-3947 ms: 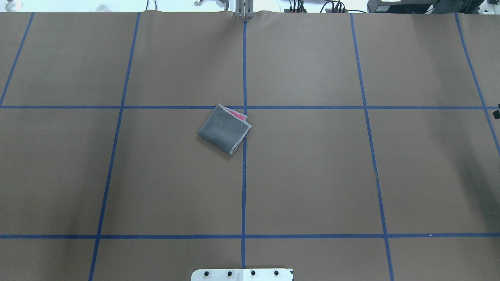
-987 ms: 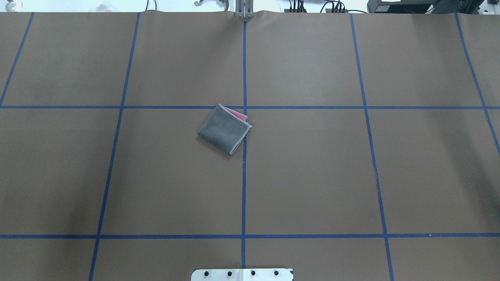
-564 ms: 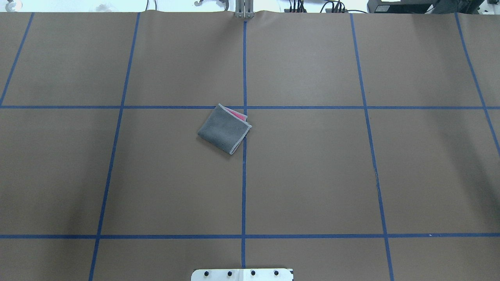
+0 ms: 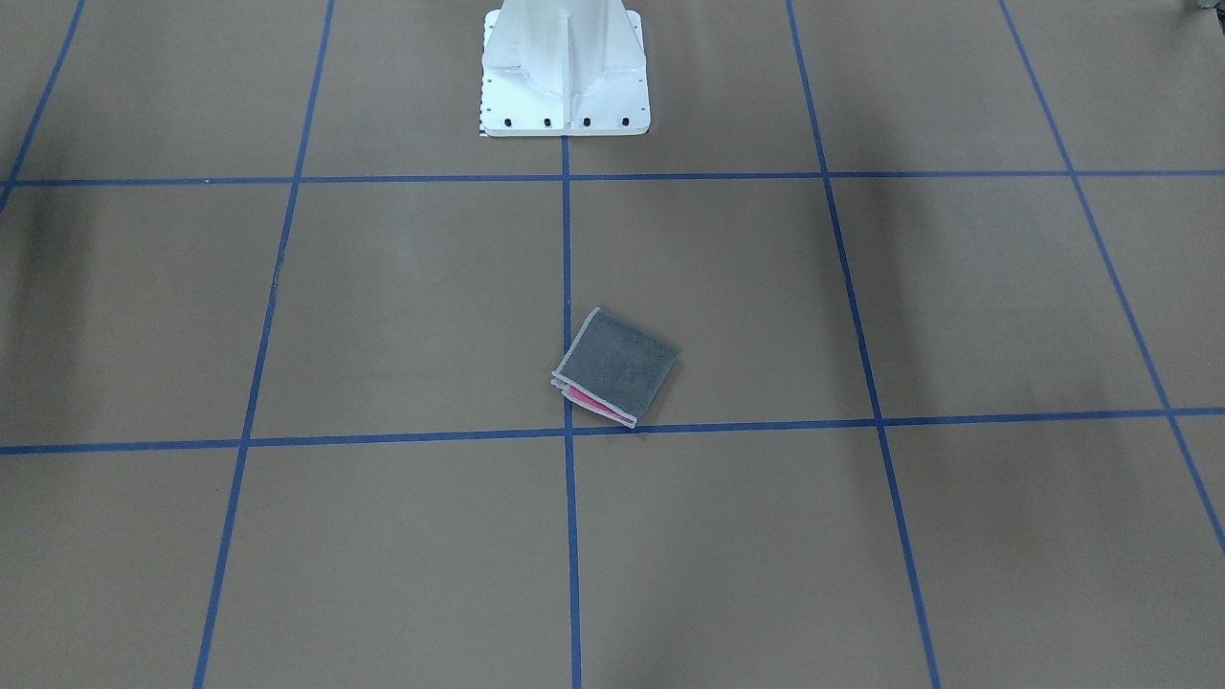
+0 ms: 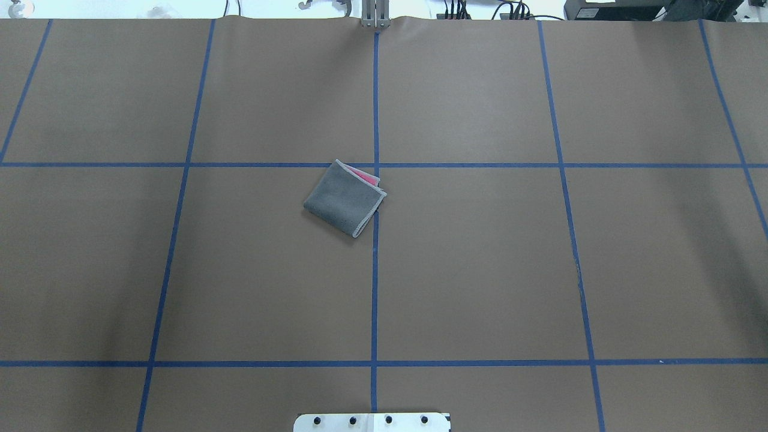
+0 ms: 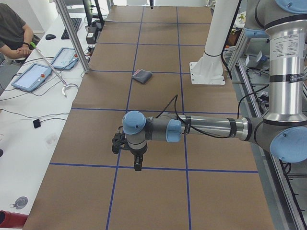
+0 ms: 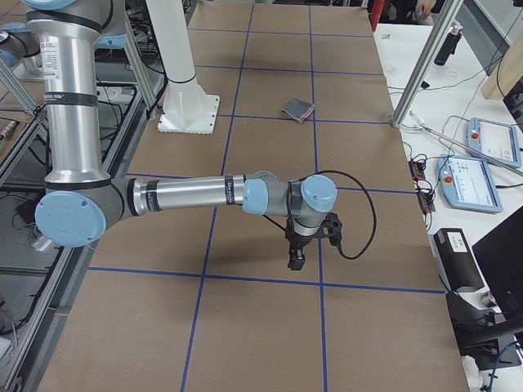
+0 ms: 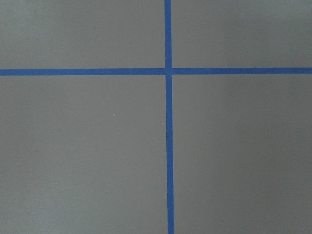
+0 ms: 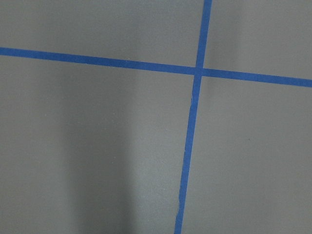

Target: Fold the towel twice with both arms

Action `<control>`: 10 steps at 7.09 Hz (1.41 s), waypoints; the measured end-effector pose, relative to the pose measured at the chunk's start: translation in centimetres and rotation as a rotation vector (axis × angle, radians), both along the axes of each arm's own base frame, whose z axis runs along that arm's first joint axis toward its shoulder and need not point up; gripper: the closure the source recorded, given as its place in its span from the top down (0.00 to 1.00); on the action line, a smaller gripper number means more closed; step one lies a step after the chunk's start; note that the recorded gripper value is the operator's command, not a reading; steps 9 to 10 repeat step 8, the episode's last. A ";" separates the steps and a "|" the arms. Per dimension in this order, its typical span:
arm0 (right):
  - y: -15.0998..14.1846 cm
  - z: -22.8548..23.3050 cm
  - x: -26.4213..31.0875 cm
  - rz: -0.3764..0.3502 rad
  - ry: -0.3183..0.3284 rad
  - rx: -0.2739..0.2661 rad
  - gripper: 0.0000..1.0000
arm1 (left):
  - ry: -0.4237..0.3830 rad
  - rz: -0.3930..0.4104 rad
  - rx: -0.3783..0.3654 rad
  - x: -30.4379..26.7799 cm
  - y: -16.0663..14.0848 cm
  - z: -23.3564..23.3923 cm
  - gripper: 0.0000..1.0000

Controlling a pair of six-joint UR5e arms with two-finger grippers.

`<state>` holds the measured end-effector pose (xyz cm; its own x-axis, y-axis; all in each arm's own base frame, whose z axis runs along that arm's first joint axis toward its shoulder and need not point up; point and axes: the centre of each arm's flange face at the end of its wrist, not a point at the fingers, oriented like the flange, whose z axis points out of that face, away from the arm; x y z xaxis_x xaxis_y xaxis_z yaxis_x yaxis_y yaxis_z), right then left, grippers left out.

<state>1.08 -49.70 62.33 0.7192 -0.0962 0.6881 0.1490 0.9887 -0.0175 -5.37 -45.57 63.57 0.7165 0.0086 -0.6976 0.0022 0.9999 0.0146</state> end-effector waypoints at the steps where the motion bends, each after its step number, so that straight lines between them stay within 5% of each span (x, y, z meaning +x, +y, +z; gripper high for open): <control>1: 0.0 -0.1 0.0 0.000 0.000 0.001 1.00 | -0.002 -0.001 0.000 0.0 0.0 0.0 1.00; 10: -0.6 -1.1 -0.1 0.001 -0.003 0.023 1.00 | 0.006 -0.001 0.005 0.0 0.0 -0.3 1.00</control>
